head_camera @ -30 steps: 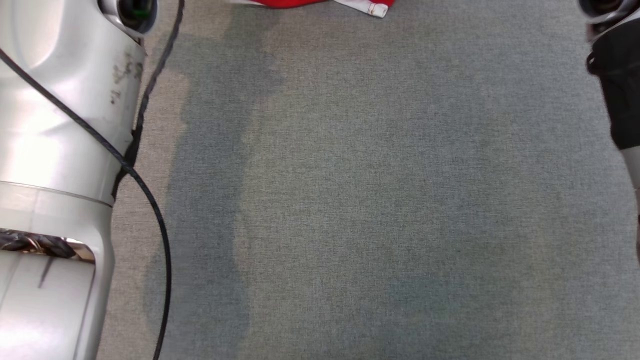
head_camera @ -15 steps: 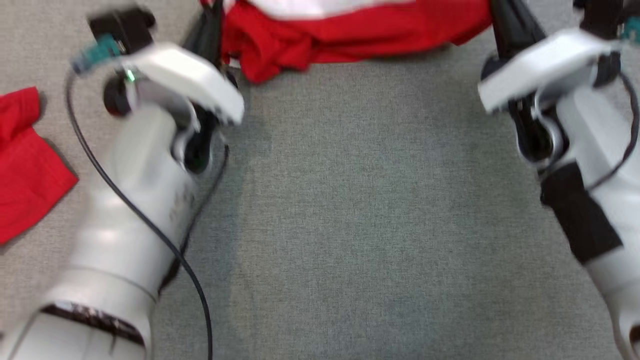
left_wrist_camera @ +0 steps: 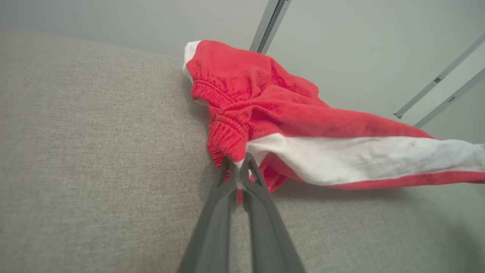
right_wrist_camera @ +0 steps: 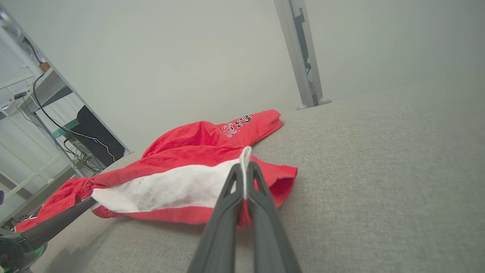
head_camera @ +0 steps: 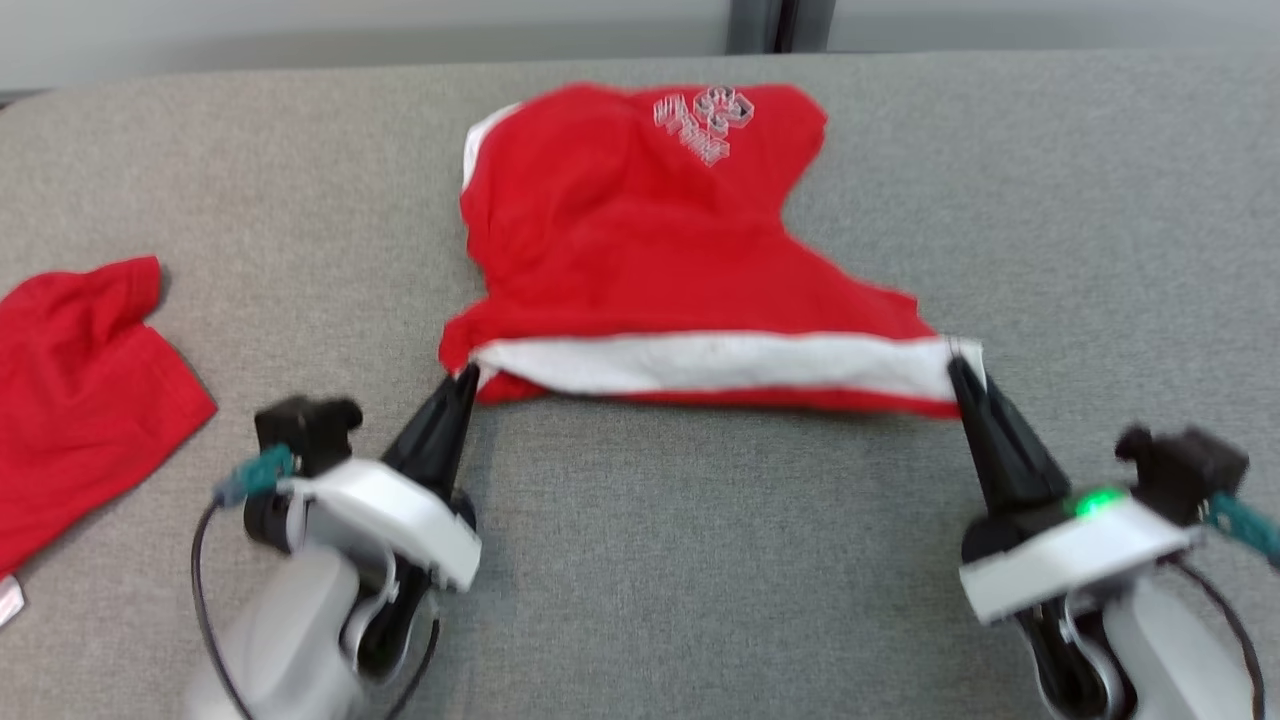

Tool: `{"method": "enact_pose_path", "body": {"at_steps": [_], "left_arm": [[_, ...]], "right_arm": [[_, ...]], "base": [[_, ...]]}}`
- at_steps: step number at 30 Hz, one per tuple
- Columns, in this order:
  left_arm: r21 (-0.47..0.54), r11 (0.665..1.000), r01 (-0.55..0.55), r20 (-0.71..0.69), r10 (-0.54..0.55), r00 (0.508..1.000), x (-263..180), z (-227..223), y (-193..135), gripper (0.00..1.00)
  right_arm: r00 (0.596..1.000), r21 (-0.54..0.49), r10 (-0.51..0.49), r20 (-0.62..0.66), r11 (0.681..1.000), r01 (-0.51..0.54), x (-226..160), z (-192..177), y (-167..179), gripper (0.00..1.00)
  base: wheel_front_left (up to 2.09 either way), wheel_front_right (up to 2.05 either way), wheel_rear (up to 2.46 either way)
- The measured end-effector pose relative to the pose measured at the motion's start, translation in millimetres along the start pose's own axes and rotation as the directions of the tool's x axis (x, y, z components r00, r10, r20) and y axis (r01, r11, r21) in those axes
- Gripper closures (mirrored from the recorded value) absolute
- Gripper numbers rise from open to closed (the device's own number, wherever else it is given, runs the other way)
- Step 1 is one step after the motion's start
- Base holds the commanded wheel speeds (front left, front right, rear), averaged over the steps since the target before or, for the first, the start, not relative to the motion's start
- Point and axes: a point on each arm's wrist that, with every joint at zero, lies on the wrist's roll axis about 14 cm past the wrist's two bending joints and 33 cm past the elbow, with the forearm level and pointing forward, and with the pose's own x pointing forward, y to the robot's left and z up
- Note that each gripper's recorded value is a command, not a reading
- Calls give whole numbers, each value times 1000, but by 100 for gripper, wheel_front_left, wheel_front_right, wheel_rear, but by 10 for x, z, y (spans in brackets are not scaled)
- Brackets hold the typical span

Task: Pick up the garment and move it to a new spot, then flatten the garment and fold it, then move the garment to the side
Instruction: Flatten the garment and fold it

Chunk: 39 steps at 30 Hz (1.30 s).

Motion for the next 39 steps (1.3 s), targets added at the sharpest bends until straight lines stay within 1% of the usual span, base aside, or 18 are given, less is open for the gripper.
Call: {"method": "enact_pose_path", "body": {"at_steps": [4, 9, 17, 21, 25, 29, 35, 39], "left_arm": [[23, 1000, -8, 22, 8, 1000, -339, -30, -44, 100], [32, 999, -25, 54, 23, 998, -728, 9, -161, 100], [13, 996, -88, 44, 87, 995, -1292, 57, -288, 100], [2, 993, -120, 46, 120, 992, -1499, 116, -318, 100], [6, 991, -137, 62, 137, 989, -1583, 224, -315, 100], [7, 989, -144, 59, 144, 988, -1568, 261, -283, 100], [18, 993, -114, 78, 112, 991, -1339, 415, -252, 100], [20, 995, -103, 95, 100, 990, -1108, 517, -185, 100]], "right_arm": [[998, 21, -55, 25, 998, 55, -388, 21, -19, 100], [996, 41, -95, 0, 995, 95, -824, -116, 58, 100], [988, 48, -142, -63, 988, 145, -1327, -203, 170, 100], [981, 43, -168, -93, 984, 173, -1500, -206, 182, 100], [980, 29, -181, -76, 983, 184, -1511, -111, 179, 100], [981, -12, -187, -56, 982, 187, -1430, 5, 111, 100], [992, -88, -124, 8, 988, 124, -996, 270, 47, 100], [997, -129, -62, 35, 989, 66, -591, 384, 6, 100]], "base": [[0, 0, 0], [0, 0, 0], [0, 0, 0], [0, 0, 0], [0, 0, 0], [0, 0, 0], [0, 0, 0], [0, 0, 0]]}}
